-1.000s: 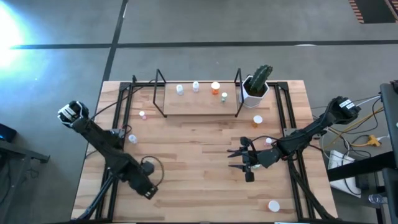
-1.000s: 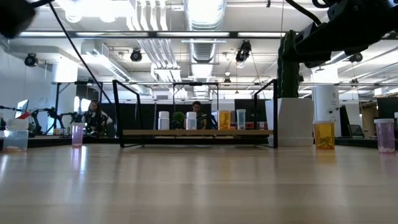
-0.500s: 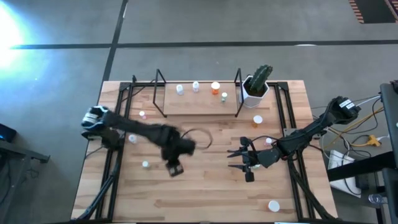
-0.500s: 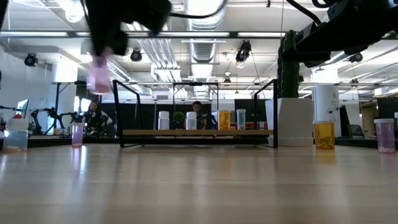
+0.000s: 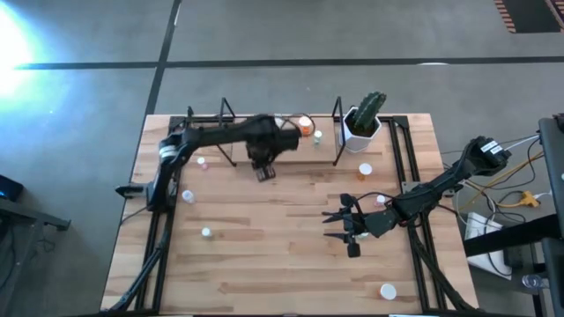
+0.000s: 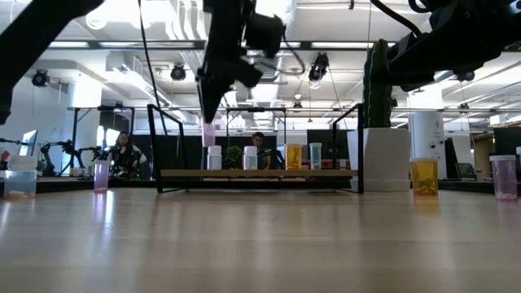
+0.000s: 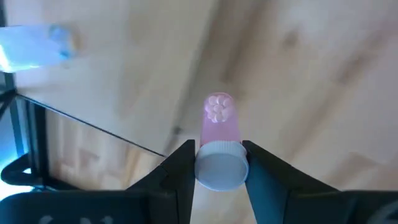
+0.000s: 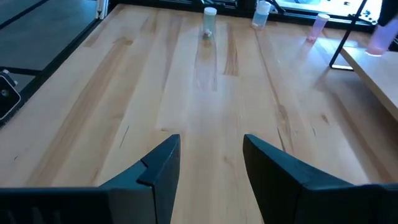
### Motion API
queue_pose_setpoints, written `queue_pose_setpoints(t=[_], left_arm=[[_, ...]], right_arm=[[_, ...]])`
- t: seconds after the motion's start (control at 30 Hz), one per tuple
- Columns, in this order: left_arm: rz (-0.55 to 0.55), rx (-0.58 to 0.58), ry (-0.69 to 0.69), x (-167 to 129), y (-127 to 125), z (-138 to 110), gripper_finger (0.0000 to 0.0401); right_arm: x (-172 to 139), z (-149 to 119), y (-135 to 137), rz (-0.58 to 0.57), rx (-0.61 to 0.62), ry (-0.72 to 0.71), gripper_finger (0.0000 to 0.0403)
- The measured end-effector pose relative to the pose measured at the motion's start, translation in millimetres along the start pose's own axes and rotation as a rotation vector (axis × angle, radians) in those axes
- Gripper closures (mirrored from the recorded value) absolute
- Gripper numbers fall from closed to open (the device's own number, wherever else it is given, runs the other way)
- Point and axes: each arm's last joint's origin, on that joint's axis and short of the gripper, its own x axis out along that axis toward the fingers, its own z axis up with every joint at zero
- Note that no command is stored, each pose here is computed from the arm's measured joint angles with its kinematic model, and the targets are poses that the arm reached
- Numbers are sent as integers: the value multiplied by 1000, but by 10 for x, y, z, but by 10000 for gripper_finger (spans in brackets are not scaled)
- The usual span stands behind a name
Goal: Pick and place medicine bottles onto shelf by color
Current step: Put the bottom pink medicine bottle on the shelf
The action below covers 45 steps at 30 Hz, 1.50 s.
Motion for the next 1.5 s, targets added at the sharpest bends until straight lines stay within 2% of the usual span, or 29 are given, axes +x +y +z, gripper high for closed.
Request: queue_pose_setpoints(t=[0.2, 0.5, 0.9, 1.13, 1.5], left_arm=[[27, -77, 72, 290, 420, 101, 302], [48, -159, 44, 393, 694, 144, 302], [54, -204, 62, 556, 843, 129, 294], [54, -219, 109, 677, 863, 86, 260], [53, -230, 71, 642, 881, 120, 193]], right_arm=[[-1, -23, -4, -1, 12, 6, 236], [-2, -26, -4, -1, 14, 6, 236], [-1, -26, -5, -1, 15, 6, 236], [-2, -26, -4, -1, 20, 6, 236], [-2, -27, -4, -1, 22, 7, 236]])
